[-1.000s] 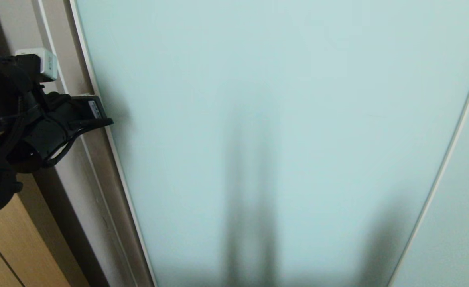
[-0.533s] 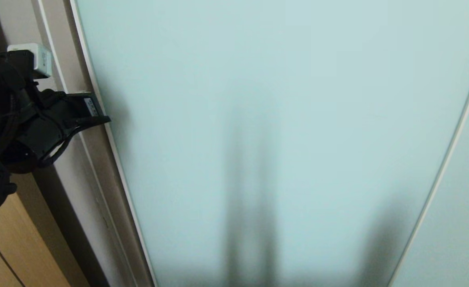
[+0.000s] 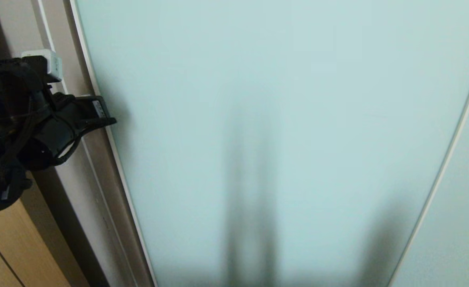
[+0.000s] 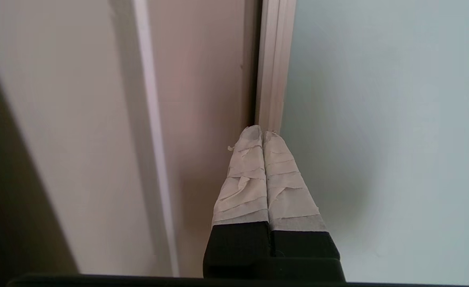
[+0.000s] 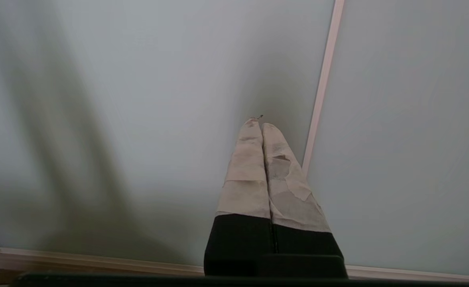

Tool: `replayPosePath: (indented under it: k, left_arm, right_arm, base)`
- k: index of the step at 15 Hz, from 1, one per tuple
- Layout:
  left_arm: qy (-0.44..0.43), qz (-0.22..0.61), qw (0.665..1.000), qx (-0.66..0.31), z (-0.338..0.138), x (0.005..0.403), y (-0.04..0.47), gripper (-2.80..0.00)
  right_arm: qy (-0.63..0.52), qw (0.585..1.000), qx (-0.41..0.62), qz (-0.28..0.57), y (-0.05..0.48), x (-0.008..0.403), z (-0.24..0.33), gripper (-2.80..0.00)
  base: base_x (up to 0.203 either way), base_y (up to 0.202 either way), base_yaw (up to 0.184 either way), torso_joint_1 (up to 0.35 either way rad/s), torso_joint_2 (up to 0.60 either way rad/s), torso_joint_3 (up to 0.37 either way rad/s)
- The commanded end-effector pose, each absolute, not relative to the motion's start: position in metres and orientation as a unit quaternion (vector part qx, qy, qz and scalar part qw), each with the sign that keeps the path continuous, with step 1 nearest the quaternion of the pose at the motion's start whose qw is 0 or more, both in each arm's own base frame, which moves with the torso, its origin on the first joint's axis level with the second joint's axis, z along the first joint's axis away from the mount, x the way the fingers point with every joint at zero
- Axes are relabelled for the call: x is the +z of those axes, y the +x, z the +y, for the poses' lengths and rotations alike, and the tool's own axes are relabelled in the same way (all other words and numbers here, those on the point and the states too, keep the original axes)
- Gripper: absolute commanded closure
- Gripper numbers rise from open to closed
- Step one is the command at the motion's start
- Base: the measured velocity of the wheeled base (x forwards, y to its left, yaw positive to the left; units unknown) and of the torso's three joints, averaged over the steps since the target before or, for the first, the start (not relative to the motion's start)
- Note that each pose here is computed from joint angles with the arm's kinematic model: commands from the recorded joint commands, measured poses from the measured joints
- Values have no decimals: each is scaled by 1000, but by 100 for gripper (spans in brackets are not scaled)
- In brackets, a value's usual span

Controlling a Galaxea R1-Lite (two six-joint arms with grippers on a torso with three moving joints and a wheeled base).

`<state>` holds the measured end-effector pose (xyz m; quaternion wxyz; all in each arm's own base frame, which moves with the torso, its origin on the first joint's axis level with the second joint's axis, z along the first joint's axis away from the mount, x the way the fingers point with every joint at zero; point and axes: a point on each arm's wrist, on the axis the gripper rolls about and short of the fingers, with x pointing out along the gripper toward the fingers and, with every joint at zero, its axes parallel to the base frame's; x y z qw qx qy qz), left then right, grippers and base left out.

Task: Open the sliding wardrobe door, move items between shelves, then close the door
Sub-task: Open the door

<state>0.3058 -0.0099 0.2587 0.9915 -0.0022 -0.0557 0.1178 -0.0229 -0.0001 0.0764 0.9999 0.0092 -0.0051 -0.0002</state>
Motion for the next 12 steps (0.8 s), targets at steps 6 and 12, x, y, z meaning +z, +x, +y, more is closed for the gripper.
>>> replayPosePath:
  k: [6,12]
  left_arm:
    - [-4,-65,988,140,-9,235,342,0]
    - [0,-54,991,122,-17,227,346,0]
  right_arm:
    - [9,1000,0,-5,-23,76,0,0]
    - [9,1000,0,-5,-23,76,0,0]
  base:
    - [0,0,0,0,0,0]
    - [0,0,0,0,0,0]
